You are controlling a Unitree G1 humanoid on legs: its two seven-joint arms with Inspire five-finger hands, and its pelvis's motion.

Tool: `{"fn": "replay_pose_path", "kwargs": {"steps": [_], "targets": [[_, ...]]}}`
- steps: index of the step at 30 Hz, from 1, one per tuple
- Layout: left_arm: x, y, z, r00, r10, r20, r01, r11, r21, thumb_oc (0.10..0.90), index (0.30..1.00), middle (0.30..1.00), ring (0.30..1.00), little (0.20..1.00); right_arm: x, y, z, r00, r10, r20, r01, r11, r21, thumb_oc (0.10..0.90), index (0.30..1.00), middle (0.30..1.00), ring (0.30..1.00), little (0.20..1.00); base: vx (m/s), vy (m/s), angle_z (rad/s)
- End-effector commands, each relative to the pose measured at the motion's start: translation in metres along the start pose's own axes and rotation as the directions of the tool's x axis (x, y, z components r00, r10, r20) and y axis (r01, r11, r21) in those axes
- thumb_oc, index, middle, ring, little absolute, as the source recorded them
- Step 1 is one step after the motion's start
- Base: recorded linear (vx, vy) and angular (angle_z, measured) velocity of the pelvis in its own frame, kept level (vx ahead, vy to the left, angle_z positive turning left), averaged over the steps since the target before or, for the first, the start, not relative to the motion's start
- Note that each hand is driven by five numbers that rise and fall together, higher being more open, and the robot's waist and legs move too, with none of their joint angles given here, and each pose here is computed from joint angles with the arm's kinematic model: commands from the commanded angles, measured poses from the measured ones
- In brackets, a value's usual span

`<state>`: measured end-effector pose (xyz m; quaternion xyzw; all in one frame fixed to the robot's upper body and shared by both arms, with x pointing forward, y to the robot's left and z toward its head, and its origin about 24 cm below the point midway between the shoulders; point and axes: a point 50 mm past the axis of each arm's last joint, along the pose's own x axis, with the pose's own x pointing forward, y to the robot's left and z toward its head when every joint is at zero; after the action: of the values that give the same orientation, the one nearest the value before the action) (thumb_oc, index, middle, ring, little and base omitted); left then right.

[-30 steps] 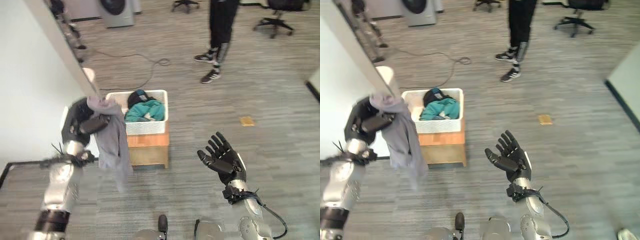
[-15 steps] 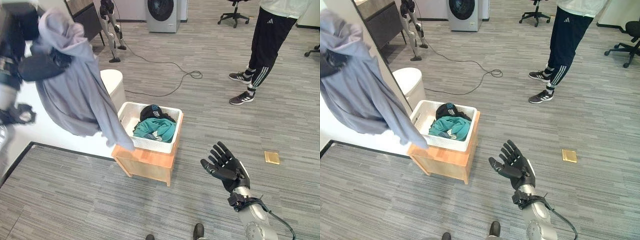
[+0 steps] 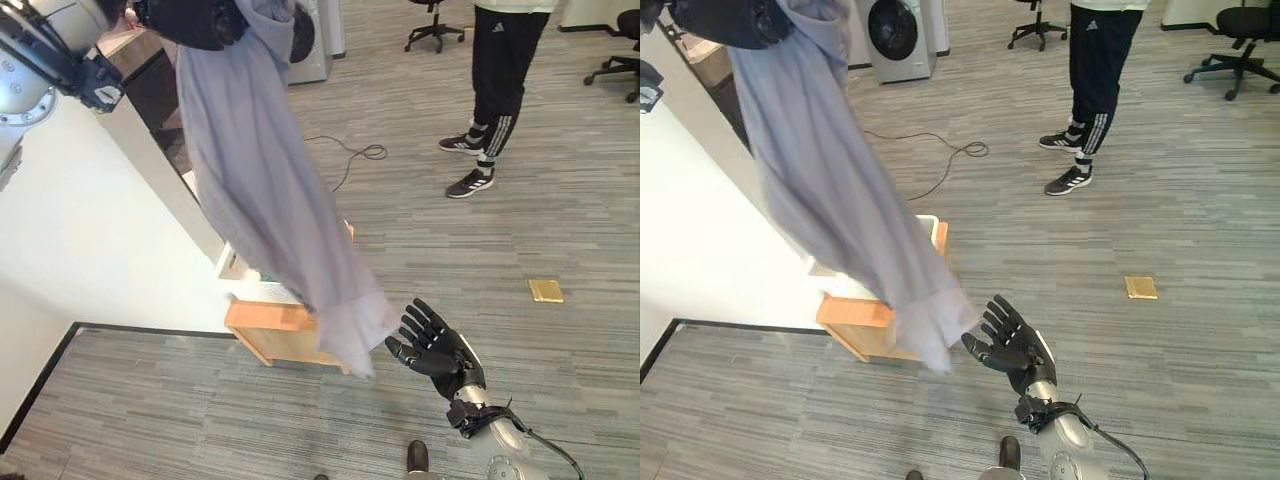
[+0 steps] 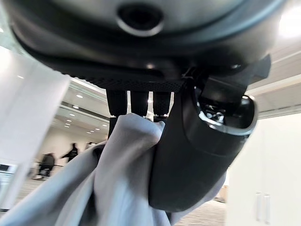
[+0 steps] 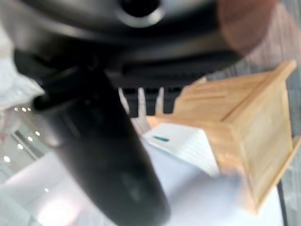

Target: Pick up bed clothes into laundry basket.

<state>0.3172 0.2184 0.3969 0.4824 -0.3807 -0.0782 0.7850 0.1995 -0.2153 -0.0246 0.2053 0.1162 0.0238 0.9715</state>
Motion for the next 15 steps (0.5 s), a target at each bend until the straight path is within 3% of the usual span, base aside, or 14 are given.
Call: {"fn": "replay_pose_path", "kwargs": {"steps": [1, 6, 15], "targets": [[-0.003, 0.100, 0.014, 0.919, 0.394, -0.017, -0.394, 0.919, 0.019, 0.400, 0.300, 0.300, 0.300, 0.300, 0.006, 0.008, 0.042, 0.976, 0.074, 0.205, -0.067, 0.997, -0.040, 0.800, 0.900, 0.900, 0.900, 0.900, 0.06, 0.013, -0.38], [0.001, 0.120, 0.022, 0.890, 0.456, -0.024, -0.454, 0.890, 0.041, 0.400, 0.300, 0.300, 0.300, 0.300, 0.009, 0.010, 0.045, 0.973, 0.076, 0.217, -0.068, 0.997, -0.041, 0.800, 0.900, 0.900, 0.900, 0.900, 0.05, 0.022, -0.19], [0.004, 0.131, 0.012, 0.847, 0.520, -0.110, -0.512, 0.854, 0.091, 0.400, 0.300, 0.300, 0.300, 0.300, 0.012, 0.013, 0.040, 0.979, 0.079, 0.190, -0.072, 0.996, -0.042, 0.800, 0.900, 0.900, 0.900, 0.900, 0.03, 0.022, -0.11]]}}
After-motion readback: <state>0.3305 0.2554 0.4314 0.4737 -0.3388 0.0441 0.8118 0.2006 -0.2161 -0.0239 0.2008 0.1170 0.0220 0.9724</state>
